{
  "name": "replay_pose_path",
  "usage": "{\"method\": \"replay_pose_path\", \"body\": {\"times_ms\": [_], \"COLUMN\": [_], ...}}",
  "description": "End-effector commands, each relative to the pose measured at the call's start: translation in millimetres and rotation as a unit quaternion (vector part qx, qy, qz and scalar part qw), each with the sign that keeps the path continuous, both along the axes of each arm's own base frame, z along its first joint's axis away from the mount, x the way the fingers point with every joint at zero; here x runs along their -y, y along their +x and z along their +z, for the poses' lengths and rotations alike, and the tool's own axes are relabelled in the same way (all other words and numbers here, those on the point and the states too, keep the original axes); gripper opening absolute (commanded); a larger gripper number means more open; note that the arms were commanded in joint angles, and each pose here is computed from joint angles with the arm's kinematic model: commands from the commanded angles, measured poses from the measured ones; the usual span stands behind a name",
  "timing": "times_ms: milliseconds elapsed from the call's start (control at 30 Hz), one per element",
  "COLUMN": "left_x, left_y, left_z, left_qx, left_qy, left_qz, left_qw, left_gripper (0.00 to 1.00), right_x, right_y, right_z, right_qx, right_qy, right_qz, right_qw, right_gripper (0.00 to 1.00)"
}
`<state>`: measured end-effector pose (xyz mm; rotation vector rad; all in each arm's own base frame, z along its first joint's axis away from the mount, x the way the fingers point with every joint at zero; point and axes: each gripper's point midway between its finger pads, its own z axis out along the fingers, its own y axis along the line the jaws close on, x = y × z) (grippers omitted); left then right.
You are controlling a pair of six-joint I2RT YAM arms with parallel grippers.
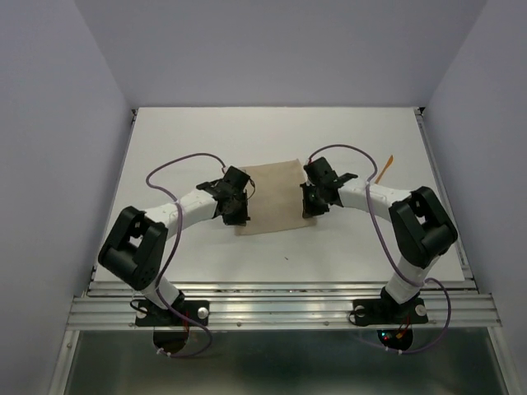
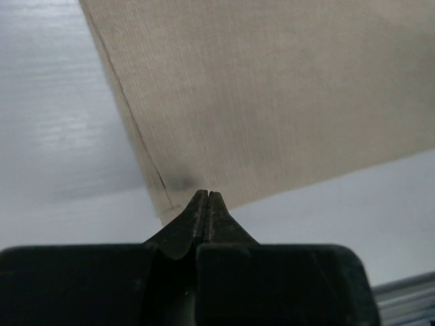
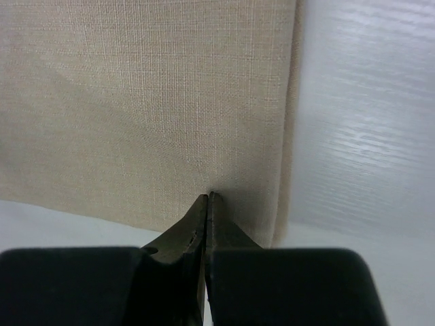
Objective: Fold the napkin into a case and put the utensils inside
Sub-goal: Smooth out the lower triangle-folded napkin at the center of the board.
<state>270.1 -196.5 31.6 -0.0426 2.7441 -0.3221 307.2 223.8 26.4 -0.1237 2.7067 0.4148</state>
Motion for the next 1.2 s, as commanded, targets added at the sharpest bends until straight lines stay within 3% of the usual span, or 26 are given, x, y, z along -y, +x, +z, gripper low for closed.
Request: {"method": "replay_pose_path", "body": {"times_ms": [0,67,267,333,400,600,1167], "left_x": [-3.0,-11.4,-43.1,-41.8,-33.5,-22.0,-18.8], "left_y": [-10.3,-3.1,78.6,100.0,126.8,176.3,214.0], "left_z": [49.8,62.1,105.5,111.9,117.9,102.6,49.6], "left_qx": [0.035,0.048,0.116,0.121,0.135,0.133,0.104], "left_qy": [-0.026,-0.023,-0.04,-0.048,-0.055,-0.062,-0.05], "left_qz": [0.005,0.015,0.073,0.073,0.074,0.079,0.076], "left_qw": [0.999,0.998,0.99,0.989,0.987,0.986,0.99], "left_gripper": [0.0,0.0,0.0,0.0,0.0,0.0,0.0], "right_x": [2.4,-14.4,-83.1,-97.4,-121.3,-158.8,-186.5], "right_y": [25.7,47.9,103.8,118.9,136.6,162.3,175.5], "right_z": [48.6,77.0,111.8,96.9,114.6,85.8,28.5], "right_qx": [0.072,0.104,0.128,0.115,0.126,0.102,0.071], "right_qy": [-0.021,0.007,0.105,0.114,0.147,0.17,0.163], "right_qz": [0.033,0.031,0.014,0.009,0.007,-0.004,-0.029], "right_qw": [0.997,0.994,0.986,0.987,0.981,0.98,0.984], "right_gripper": [0.01,0.02,0.02,0.02,0.01,0.01,0.01]}}
